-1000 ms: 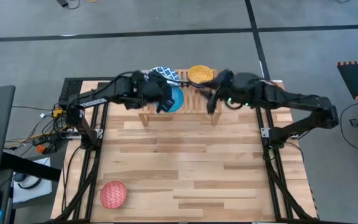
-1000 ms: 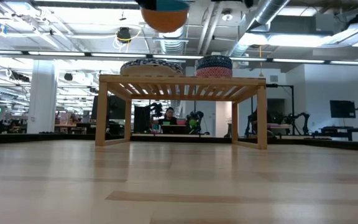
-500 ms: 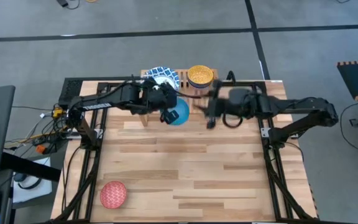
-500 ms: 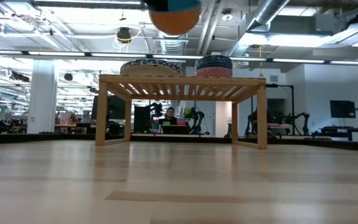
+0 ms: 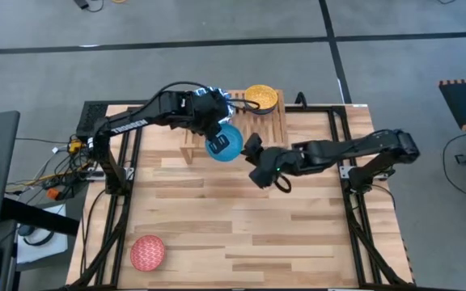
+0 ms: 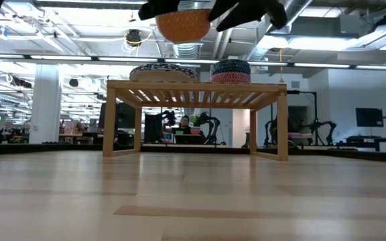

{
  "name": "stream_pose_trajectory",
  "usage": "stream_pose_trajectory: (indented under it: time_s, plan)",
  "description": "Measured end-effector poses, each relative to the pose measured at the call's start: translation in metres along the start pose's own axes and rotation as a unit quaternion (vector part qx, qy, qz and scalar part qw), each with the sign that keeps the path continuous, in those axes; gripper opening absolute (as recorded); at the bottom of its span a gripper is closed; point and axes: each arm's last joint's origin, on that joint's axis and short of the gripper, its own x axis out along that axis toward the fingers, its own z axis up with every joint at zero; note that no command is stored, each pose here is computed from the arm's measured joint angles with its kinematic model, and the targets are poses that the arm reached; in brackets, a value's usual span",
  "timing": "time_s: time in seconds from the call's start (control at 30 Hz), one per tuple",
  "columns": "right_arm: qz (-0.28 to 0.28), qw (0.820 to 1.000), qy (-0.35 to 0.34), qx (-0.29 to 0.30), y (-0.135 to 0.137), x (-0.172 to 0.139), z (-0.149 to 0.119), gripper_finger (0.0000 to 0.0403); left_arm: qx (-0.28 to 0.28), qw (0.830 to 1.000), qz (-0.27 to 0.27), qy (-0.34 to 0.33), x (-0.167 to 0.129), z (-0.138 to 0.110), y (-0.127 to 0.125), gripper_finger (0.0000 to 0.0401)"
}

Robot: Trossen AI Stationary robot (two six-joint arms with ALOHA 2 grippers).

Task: Place and stack bowls onto a shelf
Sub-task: Stack the orange blue patterned bowl on top of the blue yellow patterned bowl on the shelf

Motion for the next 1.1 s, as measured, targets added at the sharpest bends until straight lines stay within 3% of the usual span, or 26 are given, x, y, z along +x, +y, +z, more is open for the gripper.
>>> stream_pose_trajectory:
  time_s: [0.23, 0.4, 0.57, 0.8, 1.1]
  plan:
    - [-0.018, 1.000, -0.022, -0.014, -0.012, -0.012, 0.015, 0.0175, 0.003, 0.999, -0.002, 0.033, 0.003, -0.007, 0.000, 0.0005]
    - [0.000, 0.999, -0.036, -0.023, -0.015, -0.008, 0.011, 0.0175, 0.011, 0.998, -0.054, 0.028, 0.003, -0.005, -0.006, 0.0005]
    - [0.011, 0.998, -0.046, -0.032, -0.014, -0.007, 0.010, 0.0175, 0.020, 0.997, -0.064, 0.033, 0.002, -0.005, -0.008, 0.0005]
    - [0.052, 0.992, -0.099, -0.062, -0.009, -0.008, 0.013, 0.0172, 0.121, 0.982, -0.139, 0.033, 0.001, -0.006, -0.013, 0.0009]
    - [0.066, 0.988, -0.120, -0.068, -0.005, -0.006, 0.019, 0.0125, 0.160, 0.967, -0.199, 0.003, 0.000, -0.002, -0.022, 0.0012]
